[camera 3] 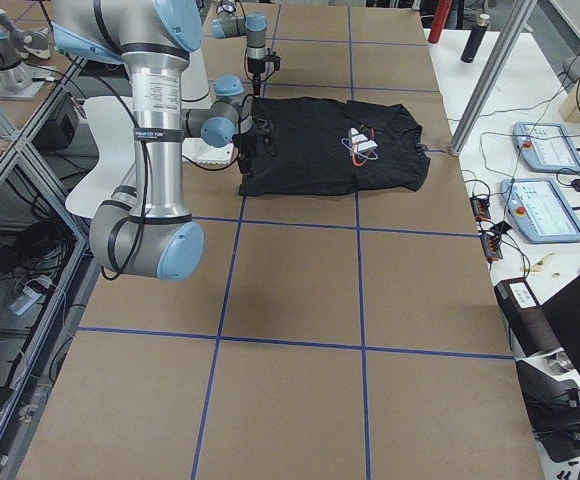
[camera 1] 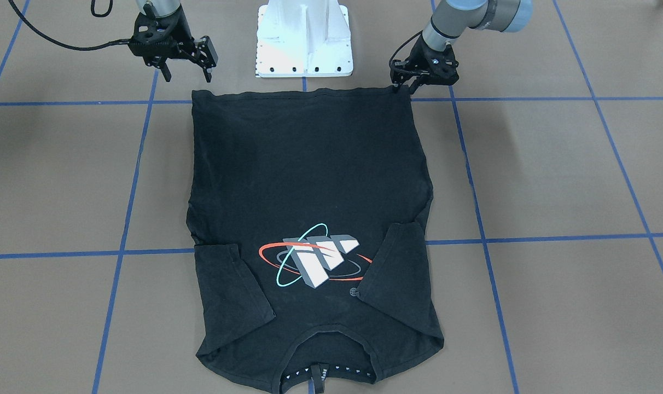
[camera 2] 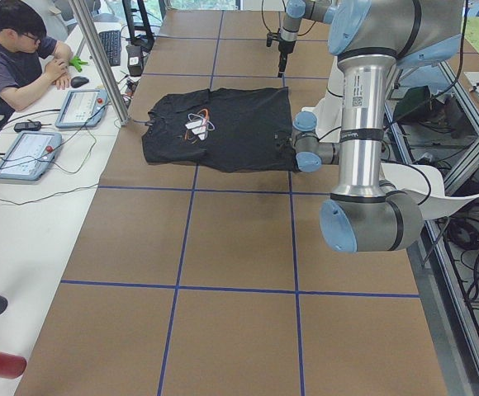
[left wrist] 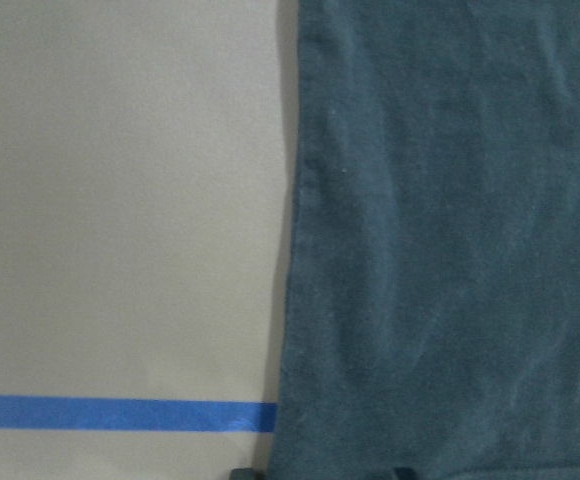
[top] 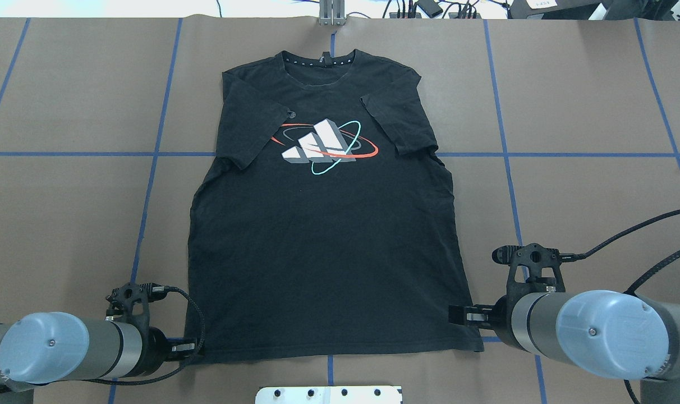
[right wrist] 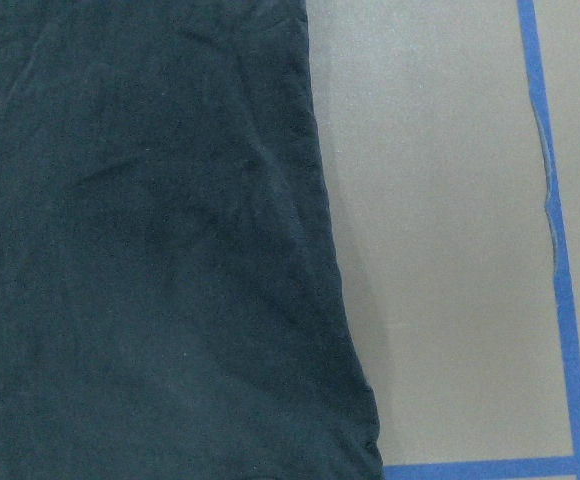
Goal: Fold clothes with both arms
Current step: 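Grasp the bottom hem corners with both grippers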
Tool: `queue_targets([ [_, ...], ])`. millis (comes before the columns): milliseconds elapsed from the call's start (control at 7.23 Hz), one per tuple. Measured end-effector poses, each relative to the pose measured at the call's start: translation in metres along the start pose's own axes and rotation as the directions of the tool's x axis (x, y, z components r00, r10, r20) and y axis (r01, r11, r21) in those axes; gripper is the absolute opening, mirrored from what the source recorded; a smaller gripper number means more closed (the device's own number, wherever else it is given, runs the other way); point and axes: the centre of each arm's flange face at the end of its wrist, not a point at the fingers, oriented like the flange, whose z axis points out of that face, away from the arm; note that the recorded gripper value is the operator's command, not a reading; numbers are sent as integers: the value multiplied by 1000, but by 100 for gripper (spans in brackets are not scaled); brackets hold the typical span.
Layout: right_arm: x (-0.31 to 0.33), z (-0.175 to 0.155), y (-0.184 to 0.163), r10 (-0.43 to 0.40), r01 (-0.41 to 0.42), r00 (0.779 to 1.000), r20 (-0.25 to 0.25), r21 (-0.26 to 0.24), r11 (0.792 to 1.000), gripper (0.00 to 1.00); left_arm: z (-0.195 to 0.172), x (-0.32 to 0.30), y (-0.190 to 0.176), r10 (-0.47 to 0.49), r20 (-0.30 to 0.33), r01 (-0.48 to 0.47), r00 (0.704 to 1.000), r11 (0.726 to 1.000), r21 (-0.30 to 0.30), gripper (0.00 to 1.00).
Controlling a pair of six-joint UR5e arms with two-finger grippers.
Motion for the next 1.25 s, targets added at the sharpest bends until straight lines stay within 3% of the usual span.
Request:
queue_targets([
  [277,0,0,0,0,0,1000,0,0,1000,100,-1,0,0,0,-1,0,1000,1000,-1,10],
  [415,0,0,0,0,0,1000,0,0,1000,100,-1,1,0,0,-3,0,1000,1000,-2,0],
  [1245,6,14,15,-24,24,999,-35,7,1000,100,-11,7,2,2,-24,-2,1000,1000,-10,0],
])
